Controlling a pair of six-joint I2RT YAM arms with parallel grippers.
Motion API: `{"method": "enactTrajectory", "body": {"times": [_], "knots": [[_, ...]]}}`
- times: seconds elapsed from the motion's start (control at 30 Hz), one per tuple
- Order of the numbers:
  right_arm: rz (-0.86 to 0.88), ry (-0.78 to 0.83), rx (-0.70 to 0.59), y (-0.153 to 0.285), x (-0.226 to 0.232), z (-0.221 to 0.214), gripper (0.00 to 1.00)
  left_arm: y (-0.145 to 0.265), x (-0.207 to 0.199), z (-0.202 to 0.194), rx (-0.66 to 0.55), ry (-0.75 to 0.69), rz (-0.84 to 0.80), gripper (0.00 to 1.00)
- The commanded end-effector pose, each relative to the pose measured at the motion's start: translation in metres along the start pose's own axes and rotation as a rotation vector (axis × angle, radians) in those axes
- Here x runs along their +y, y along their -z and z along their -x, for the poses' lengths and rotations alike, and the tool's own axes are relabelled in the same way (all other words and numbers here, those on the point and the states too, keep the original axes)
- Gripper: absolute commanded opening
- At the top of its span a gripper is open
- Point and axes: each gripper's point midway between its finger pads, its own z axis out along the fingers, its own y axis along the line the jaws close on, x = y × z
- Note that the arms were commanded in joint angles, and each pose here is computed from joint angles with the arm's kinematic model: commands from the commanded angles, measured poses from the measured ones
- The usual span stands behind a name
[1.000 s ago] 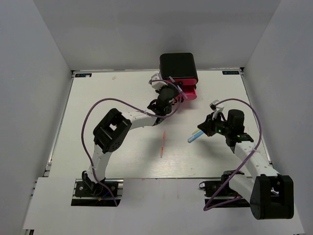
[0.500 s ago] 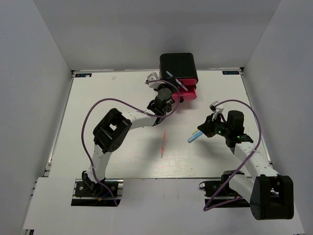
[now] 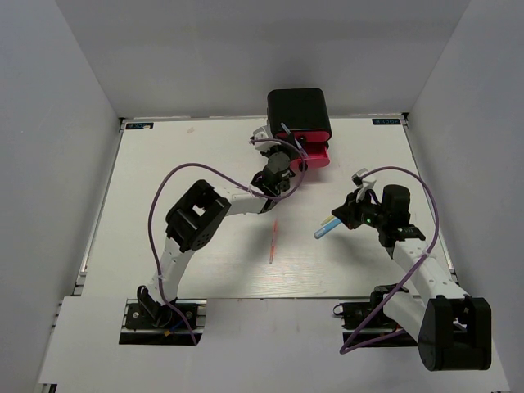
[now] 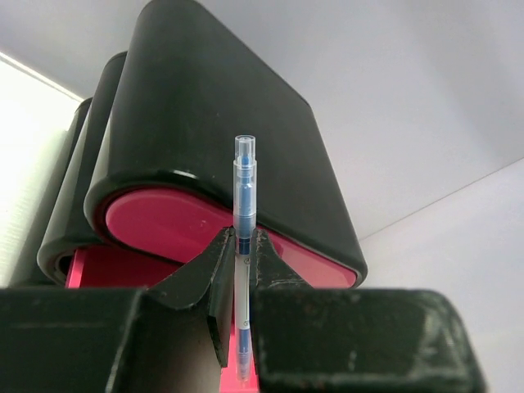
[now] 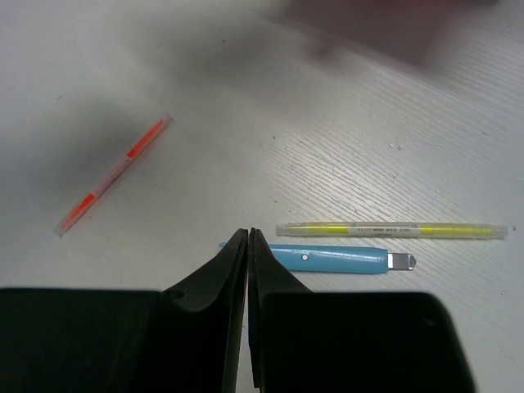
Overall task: Sort the stationery into containers
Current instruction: Place the pen in the drawer.
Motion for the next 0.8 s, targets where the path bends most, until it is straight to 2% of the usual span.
{"method": "enactTrajectory", "body": {"times": [0.0, 0.07, 0.1, 0.13, 0.17, 0.2, 0.27, 0.43, 0.7, 0.77], "knots": [[-0.005, 0.016, -0.011, 0.002, -0.001, 0.0, 0.09, 0.002, -0.012, 0.007, -0.012, 0.001, -0.039, 0.0], [-0.006, 0.014, -0.011, 0.002, -0.002, 0.0, 0.09, 0.004, -0.012, 0.005, -0.005, 0.002, -0.05, 0.09], [-0.003, 0.015, -0.009, 0.002, -0.001, -0.001, 0.09, 0.003, -0.013, 0.007, -0.01, -0.002, -0.054, 0.21], [-0.002, 0.014, -0.009, 0.002, -0.001, -0.001, 0.09, 0.003, -0.013, 0.007, -0.01, -0.002, -0.054, 0.21], [-0.002, 0.016, -0.011, 0.002, -0.001, -0.001, 0.09, 0.005, -0.01, 0.005, -0.005, -0.008, -0.05, 0.32], [-0.003, 0.012, -0.009, 0.002, -0.002, -0.002, 0.09, 0.005, -0.01, 0.005, -0.005, -0.008, -0.05, 0.38], [-0.003, 0.01, -0.01, 0.001, -0.002, -0.002, 0.09, 0.006, -0.009, 0.007, -0.005, -0.019, -0.05, 0.46], [0.002, 0.012, -0.01, 0.001, -0.002, -0.003, 0.1, 0.009, -0.022, 0.013, -0.01, -0.021, -0.076, 0.59], [0.004, 0.02, -0.015, 0.001, -0.001, -0.002, 0.1, 0.025, -0.035, 0.043, -0.048, -0.031, -0.113, 0.68], [0.018, 0.027, -0.015, 0.002, 0.001, -0.002, 0.17, 0.033, -0.039, 0.063, -0.066, -0.047, -0.123, 0.68]]}}
